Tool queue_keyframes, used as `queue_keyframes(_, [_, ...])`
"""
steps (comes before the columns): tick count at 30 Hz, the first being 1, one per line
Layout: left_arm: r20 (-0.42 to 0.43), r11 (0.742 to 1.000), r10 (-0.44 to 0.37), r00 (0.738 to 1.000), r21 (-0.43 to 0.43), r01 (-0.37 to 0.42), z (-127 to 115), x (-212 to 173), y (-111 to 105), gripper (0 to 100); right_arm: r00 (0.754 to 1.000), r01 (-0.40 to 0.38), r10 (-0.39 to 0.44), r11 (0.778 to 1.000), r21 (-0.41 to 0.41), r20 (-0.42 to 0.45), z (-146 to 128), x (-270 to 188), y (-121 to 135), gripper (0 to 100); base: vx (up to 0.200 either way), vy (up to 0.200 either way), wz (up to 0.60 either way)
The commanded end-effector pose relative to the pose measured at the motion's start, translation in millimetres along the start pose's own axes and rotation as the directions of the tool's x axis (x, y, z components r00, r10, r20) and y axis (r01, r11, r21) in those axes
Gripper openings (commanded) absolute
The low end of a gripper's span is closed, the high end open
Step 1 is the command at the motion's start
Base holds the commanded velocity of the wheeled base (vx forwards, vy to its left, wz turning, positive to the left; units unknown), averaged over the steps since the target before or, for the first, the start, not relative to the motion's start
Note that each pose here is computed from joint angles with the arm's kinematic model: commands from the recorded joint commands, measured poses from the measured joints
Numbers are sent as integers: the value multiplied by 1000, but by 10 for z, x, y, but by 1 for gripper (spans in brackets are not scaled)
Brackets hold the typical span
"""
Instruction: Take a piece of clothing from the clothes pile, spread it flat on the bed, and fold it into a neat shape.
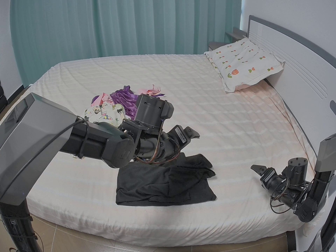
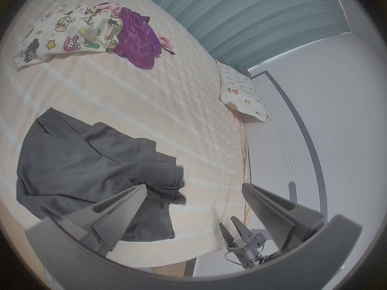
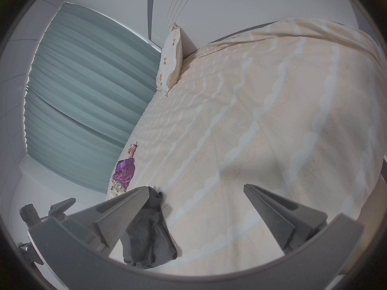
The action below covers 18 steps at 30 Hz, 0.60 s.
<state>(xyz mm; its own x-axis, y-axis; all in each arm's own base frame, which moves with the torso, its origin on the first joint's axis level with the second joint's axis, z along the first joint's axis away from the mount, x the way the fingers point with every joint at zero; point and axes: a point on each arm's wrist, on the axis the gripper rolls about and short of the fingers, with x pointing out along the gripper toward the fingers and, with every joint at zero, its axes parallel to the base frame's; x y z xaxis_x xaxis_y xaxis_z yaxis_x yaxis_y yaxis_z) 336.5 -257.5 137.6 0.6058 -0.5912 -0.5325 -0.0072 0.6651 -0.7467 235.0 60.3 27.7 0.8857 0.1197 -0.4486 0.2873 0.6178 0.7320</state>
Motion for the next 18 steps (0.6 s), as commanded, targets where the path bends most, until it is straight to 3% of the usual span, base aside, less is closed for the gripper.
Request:
queue_keyframes(1, [5, 1000, 19, 1000, -1, -19, -15, 11, 33, 100, 1000, 4, -4, 1000, -1, -4, -8, 2, -8, 100, 0, 0, 0])
queue_keyframes(7, [14, 992, 112, 994, -51, -111, -38, 8, 289, 100, 1000, 7, -7, 1000, -1, -5, -11, -3, -14, 100, 0, 0, 0])
queue_keyframes(11, [34, 979, 167, 985, -120, -162, 98, -127, 520, 100, 1000, 7, -7, 1000, -2, -7, -15, -1, -14, 100, 0, 0, 0])
queue_keyframes(14, [45, 953, 237, 971, -208, -223, 221, -352, 837, 100, 1000, 7, -7, 1000, -2, -7, -15, -1, -14, 100, 0, 0, 0])
queue_keyframes(18, [52, 935, 274, 960, -248, -253, 245, -504, 1044, 100, 1000, 10, -10, 1000, -1, -11, -21, 5, -22, 100, 0, 0, 0])
